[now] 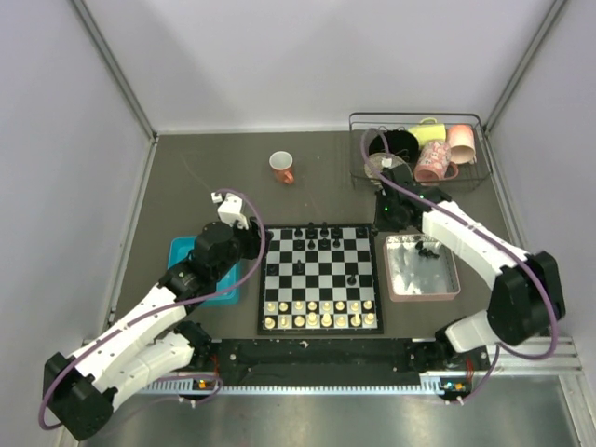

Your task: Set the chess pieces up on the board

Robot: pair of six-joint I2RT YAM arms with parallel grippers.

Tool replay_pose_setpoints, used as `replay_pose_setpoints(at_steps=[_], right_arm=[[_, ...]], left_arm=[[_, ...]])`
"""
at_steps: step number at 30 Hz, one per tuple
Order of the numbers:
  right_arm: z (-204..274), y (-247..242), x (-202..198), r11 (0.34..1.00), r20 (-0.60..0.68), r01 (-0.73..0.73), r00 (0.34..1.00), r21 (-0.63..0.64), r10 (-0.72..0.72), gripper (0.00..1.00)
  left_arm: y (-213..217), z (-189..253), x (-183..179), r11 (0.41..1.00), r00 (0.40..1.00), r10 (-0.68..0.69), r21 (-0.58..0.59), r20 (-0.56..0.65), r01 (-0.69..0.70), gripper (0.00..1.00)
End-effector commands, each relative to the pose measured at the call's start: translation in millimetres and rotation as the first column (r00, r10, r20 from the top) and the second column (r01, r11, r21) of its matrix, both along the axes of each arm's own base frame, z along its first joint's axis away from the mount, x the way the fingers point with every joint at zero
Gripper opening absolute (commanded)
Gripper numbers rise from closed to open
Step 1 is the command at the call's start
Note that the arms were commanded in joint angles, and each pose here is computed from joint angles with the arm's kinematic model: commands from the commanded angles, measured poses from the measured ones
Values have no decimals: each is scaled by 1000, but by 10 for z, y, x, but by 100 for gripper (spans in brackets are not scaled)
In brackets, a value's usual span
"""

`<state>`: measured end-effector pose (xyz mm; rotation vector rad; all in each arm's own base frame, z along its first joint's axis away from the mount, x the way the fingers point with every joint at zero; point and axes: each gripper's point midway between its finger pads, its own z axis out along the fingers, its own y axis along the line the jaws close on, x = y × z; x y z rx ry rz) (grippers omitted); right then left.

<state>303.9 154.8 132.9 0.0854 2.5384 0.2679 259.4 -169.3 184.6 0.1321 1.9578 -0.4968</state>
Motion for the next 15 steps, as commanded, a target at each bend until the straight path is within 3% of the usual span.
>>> replay_pose_setpoints(at_steps=[1,15], right_arm=[[-29,146,161,1000,12,-20,1000,-1,20,0],[-473,367,251,998,-63,-62,996,-8,62,0]], left_arm=[[29,33,0,1000,1000,13,-18,16,-12,56],[16,23,-3,1000,1000,4,-17,15,-4,56]])
